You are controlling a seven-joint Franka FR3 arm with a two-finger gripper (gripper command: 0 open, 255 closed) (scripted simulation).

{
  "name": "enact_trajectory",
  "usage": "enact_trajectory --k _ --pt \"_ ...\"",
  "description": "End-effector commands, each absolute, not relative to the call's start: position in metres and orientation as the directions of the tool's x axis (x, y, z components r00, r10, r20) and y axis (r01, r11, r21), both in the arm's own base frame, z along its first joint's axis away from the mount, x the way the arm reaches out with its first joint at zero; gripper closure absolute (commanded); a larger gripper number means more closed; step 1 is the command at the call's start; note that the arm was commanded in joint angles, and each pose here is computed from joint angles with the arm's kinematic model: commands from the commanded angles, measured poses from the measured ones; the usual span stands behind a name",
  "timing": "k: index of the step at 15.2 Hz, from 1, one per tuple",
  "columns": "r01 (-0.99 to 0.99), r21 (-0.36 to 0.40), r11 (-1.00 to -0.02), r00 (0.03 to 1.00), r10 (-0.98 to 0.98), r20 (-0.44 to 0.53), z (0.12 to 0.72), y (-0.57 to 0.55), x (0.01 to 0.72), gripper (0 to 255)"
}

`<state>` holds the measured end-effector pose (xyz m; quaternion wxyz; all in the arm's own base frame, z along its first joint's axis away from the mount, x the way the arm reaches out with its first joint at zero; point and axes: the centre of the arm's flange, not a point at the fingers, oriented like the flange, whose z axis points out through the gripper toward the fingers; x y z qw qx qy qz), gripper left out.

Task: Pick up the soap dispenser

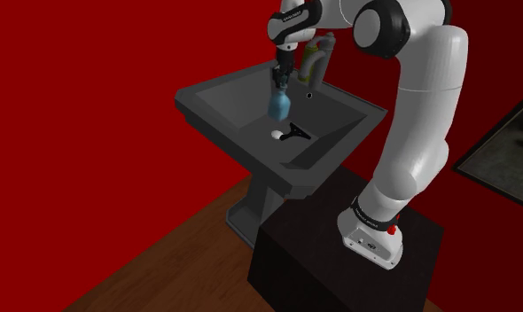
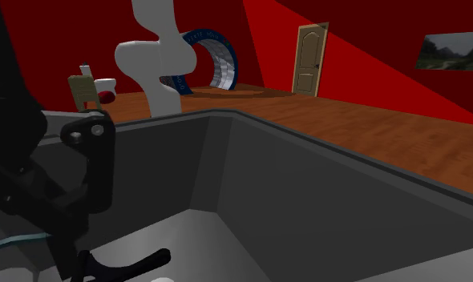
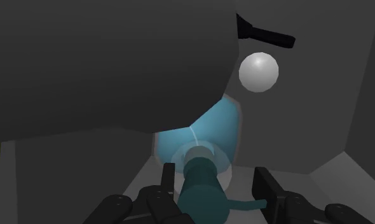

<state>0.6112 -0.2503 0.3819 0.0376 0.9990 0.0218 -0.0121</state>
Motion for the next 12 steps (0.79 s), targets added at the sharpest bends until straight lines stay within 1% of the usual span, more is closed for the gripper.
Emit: enact_trajectory --k 1,10,12 --pt "0.044 0.075 -0.996 0.999 0.043 -0.026 0.393 -0.25 0.611 255" --pt "0.044 0.075 -0.996 0.999 0.043 -0.026 0.44 -0.25 0.611 255" --pt "0.044 0.075 -0.996 0.999 0.043 -0.026 0.441 -0.25 0.611 255"
